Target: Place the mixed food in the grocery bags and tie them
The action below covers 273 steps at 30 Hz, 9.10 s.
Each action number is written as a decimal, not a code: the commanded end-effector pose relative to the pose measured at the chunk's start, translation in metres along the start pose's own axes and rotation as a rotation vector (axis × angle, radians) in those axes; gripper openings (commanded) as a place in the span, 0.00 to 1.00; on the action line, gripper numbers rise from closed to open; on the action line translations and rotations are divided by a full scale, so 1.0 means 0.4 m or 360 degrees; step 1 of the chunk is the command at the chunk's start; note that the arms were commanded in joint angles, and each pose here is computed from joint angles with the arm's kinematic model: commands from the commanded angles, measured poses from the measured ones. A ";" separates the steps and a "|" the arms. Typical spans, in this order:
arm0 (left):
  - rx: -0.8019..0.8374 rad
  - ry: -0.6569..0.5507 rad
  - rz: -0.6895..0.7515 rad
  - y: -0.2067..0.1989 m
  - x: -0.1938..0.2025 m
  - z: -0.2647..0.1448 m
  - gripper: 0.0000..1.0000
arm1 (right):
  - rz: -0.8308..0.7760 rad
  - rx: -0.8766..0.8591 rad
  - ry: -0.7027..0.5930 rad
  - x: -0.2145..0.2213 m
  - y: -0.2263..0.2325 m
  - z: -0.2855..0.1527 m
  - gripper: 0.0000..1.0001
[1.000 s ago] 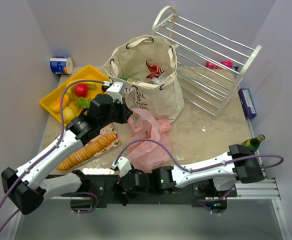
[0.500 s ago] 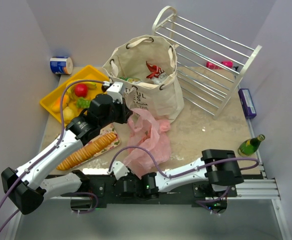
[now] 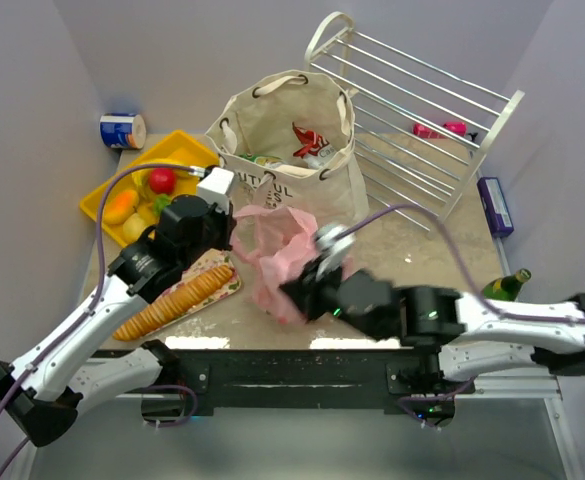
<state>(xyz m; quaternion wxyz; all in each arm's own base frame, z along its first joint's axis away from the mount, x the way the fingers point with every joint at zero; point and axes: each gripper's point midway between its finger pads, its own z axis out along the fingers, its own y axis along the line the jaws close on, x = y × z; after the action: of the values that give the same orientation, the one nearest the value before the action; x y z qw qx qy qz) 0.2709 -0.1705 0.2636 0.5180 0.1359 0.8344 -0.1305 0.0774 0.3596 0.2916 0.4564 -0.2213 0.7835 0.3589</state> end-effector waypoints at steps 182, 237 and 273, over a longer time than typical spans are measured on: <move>0.0116 -0.0270 0.0201 -0.009 -0.130 0.109 0.78 | 0.0443 0.0176 0.0082 -0.135 -0.381 0.041 0.00; -0.0613 0.0340 -0.0926 0.713 0.231 0.379 0.79 | 0.0651 0.0447 -0.0187 -0.140 -0.494 0.060 0.00; -0.0293 -0.0279 -0.0650 0.512 -0.178 0.078 0.00 | 0.0673 0.0404 -0.0282 -0.189 -0.477 0.049 0.00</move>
<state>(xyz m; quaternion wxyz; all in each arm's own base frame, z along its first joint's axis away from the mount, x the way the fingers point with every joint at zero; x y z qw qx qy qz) 0.4117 0.0178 0.2180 0.4887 -0.1415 0.8480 -0.1483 0.2472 0.2560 0.2448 0.4221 0.0186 0.8419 0.3358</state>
